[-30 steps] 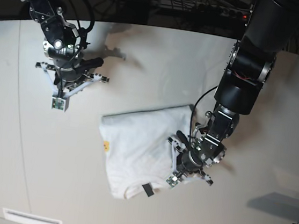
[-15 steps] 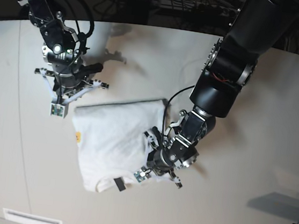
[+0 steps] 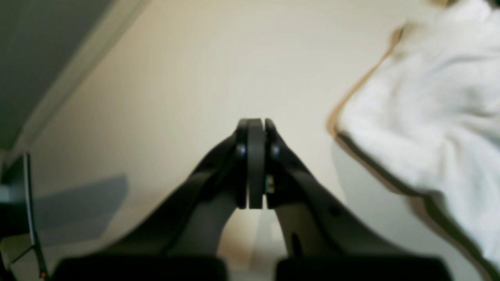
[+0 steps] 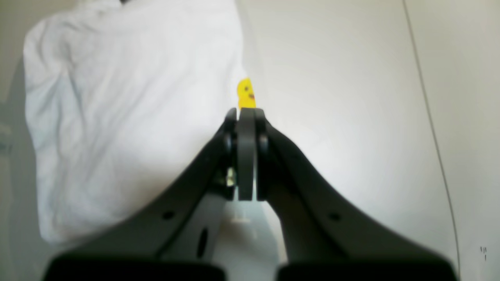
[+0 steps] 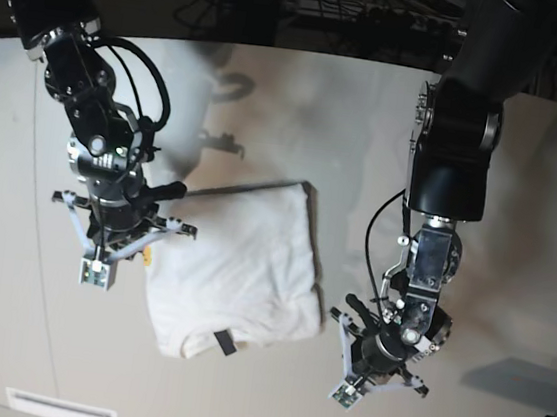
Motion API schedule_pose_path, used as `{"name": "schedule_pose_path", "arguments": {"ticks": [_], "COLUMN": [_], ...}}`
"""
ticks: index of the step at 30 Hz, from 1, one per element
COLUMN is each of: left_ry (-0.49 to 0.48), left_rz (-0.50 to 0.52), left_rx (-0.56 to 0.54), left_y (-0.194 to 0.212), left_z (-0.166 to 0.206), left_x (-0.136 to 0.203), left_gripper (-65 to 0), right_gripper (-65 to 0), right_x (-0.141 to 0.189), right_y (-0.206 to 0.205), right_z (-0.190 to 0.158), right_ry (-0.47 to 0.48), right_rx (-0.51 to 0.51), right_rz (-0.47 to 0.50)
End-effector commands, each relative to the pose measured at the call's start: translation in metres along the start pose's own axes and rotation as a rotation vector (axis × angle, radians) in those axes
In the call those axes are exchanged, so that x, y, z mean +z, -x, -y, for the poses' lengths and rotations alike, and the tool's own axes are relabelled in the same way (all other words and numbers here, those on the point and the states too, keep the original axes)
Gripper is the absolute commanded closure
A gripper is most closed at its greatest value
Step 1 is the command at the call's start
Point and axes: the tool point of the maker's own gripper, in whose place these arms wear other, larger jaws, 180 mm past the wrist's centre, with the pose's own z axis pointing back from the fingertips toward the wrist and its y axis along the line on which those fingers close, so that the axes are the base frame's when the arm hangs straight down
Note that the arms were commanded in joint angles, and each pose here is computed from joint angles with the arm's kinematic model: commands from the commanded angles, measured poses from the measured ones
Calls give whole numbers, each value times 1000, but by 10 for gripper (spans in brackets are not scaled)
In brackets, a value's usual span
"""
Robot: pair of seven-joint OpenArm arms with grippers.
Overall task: Fold the T-shirt properly
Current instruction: 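Release the shirt with the left gripper and pull the bundle with the right gripper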
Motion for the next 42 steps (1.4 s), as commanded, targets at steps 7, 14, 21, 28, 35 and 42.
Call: {"name": "schedule_pose_path", "arguments": {"ticks": [7,14,21,28,35,42], "left_ry": [-105,-138,-146,-133,-131,-140], "left_rz": [-69,-185,-204,-219,-221,-216], "left_rx": [17,84,80,69,70,64], "left_y": [69,152,170,179,180,178], "left_z": [-7,3,12,23,23,17], "left_x": [50,89,109,119,118,118], "left_gripper": [0,0,0,0,0,0], "right_gripper": [0,0,0,0,0,0], "right_x": [-23,-25,-29,-53,-52,-36], "right_y": [-16,-6,10,41,74,86], "right_z": [7,-19,-67,-46,-17,-2], "right_ry": [26,-21,-101,-21,33,43], "right_rx": [69,69,144,174,128,75], "right_rz": [64,44,11,-38,-112,-121]}}
